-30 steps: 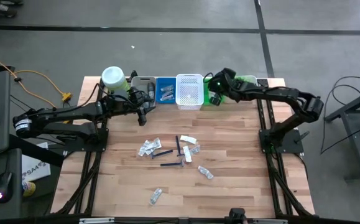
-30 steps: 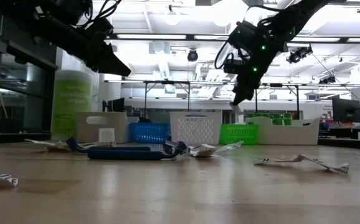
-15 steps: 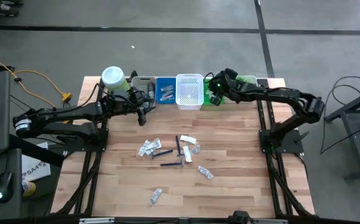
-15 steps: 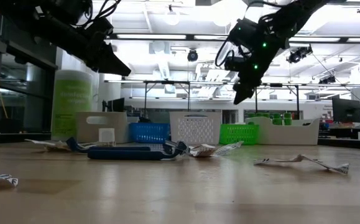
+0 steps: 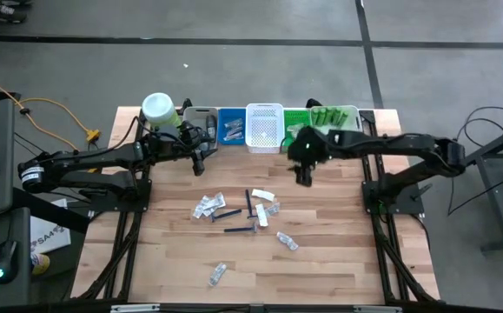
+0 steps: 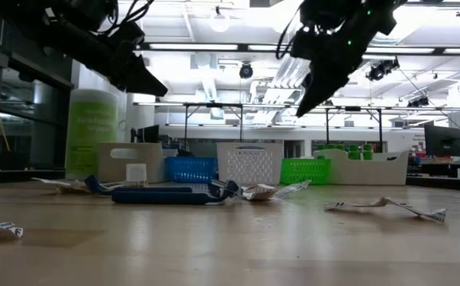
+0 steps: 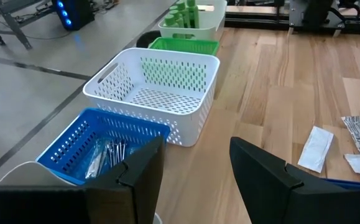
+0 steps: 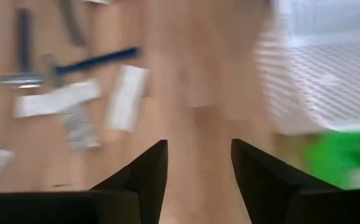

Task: Pick & Place Travel size toiletries
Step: Put the white bandage pack into the green bin

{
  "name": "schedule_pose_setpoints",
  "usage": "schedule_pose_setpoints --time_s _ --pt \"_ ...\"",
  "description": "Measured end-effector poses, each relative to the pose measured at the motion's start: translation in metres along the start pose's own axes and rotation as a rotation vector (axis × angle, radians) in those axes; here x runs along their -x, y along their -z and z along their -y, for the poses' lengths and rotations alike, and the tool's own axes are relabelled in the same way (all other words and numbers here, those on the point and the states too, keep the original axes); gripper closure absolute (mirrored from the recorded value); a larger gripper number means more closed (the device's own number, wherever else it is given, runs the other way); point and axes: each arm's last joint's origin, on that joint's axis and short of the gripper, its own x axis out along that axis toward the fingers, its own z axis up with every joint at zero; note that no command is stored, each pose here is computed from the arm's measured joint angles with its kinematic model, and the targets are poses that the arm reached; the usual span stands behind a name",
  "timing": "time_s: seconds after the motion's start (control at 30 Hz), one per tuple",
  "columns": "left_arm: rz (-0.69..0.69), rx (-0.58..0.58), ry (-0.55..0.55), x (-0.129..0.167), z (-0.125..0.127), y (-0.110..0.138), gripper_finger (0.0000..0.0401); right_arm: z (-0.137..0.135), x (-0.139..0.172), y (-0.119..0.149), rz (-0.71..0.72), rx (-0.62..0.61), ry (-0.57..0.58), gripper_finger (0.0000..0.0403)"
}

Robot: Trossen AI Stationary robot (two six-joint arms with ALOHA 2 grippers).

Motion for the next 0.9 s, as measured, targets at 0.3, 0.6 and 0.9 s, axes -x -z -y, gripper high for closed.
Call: schedule_pose_setpoints --time_s 0.3,0.6,0.9 --pt "0.001 0.0 0.001 0.0 0.0 0.0 0.0217 -0.056 -0.03 0.003 -0.096 -0.132 -0.127 0.0238" --pt "0.002 0.0 0.003 0.0 0.0 0.0 0.0217 -0.079 -0.064 0.009 -0.218 -0.739 -0.151 0.0242" --pt "-0.005 0.0 0.005 0.0 0.0 0.001 0.0217 -0.089 -0.091 0.02 -0.308 -0.824 -0.138 0.0242"
